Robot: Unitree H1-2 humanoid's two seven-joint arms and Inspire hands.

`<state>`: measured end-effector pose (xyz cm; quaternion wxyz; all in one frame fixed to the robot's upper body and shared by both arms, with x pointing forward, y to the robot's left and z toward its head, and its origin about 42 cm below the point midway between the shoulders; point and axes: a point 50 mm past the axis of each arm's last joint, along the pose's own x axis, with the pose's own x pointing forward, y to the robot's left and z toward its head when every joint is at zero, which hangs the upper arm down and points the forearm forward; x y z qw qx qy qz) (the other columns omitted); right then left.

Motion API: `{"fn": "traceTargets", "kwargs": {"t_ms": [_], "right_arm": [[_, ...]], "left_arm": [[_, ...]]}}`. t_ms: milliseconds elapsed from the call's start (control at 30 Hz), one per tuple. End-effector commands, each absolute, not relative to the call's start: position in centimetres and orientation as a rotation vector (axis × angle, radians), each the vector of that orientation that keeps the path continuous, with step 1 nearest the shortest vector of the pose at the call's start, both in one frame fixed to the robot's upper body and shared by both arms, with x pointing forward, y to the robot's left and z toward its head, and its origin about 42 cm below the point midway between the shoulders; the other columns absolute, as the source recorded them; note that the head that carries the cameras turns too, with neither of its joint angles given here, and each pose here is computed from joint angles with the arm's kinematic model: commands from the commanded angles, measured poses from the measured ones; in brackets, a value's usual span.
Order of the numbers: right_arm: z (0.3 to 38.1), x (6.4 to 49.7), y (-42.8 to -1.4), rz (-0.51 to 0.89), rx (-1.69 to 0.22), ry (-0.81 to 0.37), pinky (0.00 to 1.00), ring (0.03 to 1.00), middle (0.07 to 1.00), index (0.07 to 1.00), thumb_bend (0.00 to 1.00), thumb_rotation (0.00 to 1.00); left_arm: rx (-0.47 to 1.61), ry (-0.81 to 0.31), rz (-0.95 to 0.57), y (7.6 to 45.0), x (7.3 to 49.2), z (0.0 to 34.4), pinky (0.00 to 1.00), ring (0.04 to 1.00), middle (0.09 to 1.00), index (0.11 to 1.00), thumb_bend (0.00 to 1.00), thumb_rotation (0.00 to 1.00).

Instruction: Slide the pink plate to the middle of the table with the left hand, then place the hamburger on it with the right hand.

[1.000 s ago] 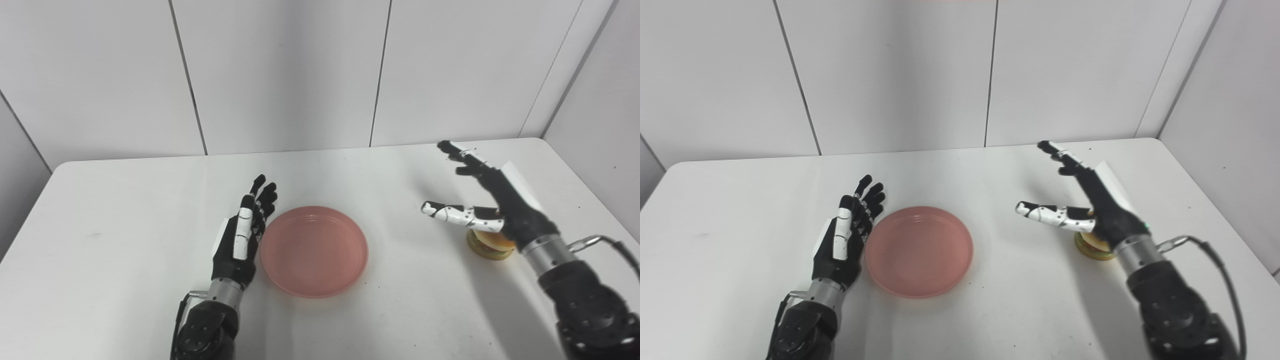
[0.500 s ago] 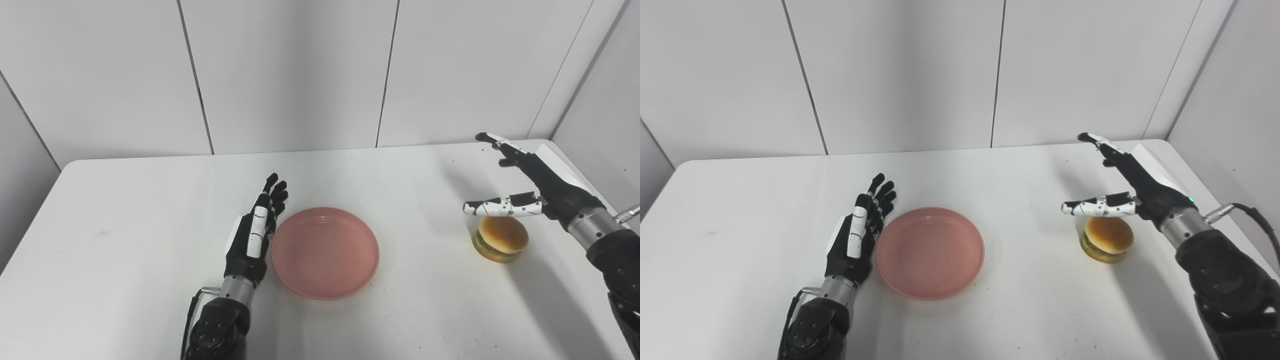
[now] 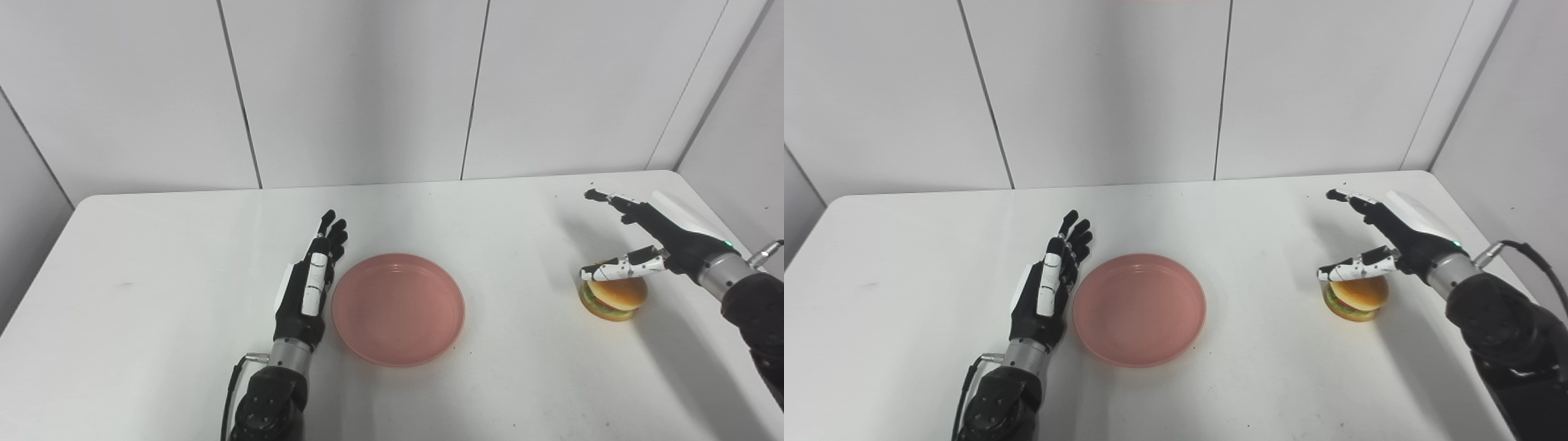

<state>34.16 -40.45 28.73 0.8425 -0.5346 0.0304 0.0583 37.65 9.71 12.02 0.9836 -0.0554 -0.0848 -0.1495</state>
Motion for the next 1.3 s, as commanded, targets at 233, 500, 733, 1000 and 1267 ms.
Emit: {"fn": "traceTargets", "kwargs": {"t_ms": [233, 500, 733, 1000, 1267], "right_arm": [[30.4, 35.1, -41.7, 0.109, -1.357, 0.058, 0.88, 0.906, 0.890, 0.879, 1.00, 0.38], [28.8, 35.6, -42.9, 0.153, -1.366, 0.125, 0.93, 0.935, 0.916, 0.905, 1.00, 0.49], [27.3, 36.0, -43.7, 0.178, -1.335, 0.184, 0.96, 0.947, 0.935, 0.909, 1.00, 0.53], [25.9, 36.2, -43.3, 0.222, -1.318, 0.212, 0.86, 0.949, 0.941, 0.921, 1.00, 0.50], [25.1, 36.4, -42.3, 0.269, -1.264, 0.255, 0.93, 1.000, 0.973, 0.922, 1.00, 0.55]], "left_arm": [[-0.128, -0.045, -0.267, 10.2, 35.0, 8.1, 1.00, 0.972, 0.955, 0.957, 0.78, 1.00], [-0.147, -0.041, -0.261, 10.6, 34.9, 8.2, 1.00, 0.986, 0.955, 0.955, 0.76, 1.00], [-0.167, -0.041, -0.254, 10.5, 34.8, 8.3, 1.00, 0.978, 0.950, 0.954, 0.76, 1.00], [-0.178, -0.044, -0.254, 10.3, 34.7, 8.4, 1.00, 0.979, 0.950, 0.955, 0.73, 1.00], [-0.181, -0.041, -0.253, 10.2, 34.6, 8.4, 1.00, 0.977, 0.949, 0.952, 0.75, 1.00]]}}
